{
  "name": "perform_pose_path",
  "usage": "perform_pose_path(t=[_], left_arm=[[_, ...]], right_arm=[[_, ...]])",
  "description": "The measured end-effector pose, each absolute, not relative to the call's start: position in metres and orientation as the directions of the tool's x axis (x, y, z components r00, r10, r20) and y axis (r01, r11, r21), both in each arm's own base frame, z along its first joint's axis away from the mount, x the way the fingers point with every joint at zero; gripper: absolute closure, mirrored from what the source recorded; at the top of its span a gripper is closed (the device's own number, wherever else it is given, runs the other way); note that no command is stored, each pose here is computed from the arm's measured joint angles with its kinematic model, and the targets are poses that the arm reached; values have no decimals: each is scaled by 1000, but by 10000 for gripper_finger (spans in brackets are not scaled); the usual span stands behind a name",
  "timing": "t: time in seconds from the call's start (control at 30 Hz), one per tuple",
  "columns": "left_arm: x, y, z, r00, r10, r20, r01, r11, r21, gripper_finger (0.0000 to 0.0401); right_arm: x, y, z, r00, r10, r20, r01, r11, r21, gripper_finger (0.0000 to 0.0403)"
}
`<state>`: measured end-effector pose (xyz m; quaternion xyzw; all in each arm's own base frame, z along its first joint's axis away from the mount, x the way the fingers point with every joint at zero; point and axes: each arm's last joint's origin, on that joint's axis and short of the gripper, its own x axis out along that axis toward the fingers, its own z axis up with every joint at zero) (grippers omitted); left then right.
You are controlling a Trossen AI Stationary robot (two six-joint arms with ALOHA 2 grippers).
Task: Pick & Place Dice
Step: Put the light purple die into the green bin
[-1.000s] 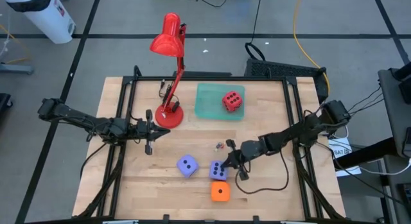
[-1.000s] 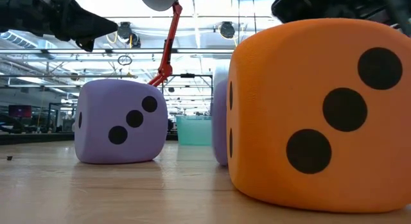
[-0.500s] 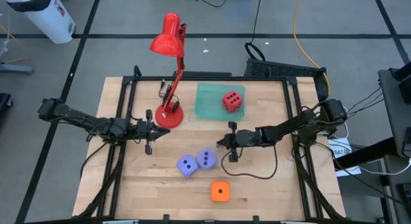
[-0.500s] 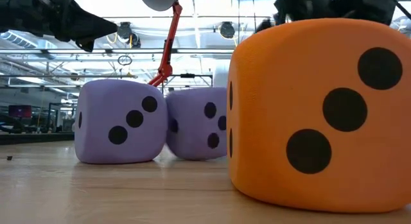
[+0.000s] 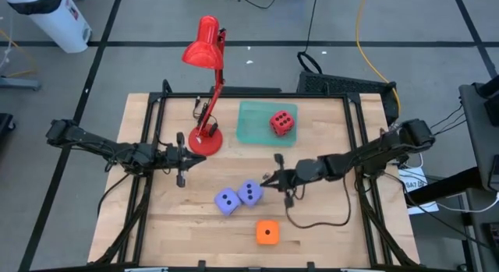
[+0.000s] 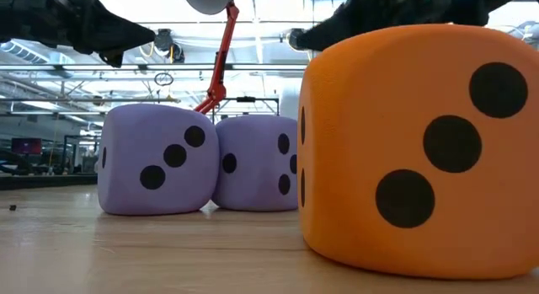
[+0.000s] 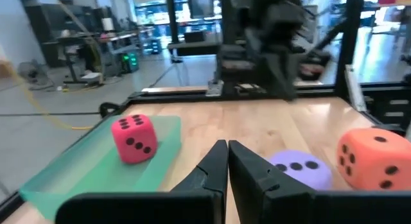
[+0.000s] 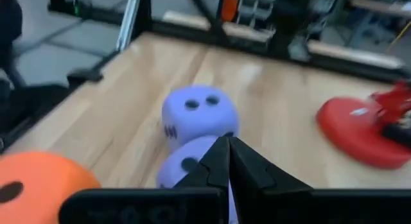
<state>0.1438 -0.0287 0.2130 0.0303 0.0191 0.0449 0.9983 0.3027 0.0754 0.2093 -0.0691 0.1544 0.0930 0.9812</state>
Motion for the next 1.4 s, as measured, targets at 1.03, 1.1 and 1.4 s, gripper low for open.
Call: perform_pose_path(t=[1.03, 1.1, 1.4], left_arm=[[144, -27, 212, 986, 159, -46, -157, 987, 37, 375], [144, -27, 212, 987, 157, -47, -155, 987, 37, 375], [144, -28, 213, 994, 107, -33, -106, 994, 26, 375]], right_arm=[[376, 51, 168, 811, 89, -579, -89, 996, 30, 403], [376, 51, 171, 817, 91, -569, -109, 994, 2, 403], [363, 49, 212, 873, -25, -487, -25, 995, -95, 403]])
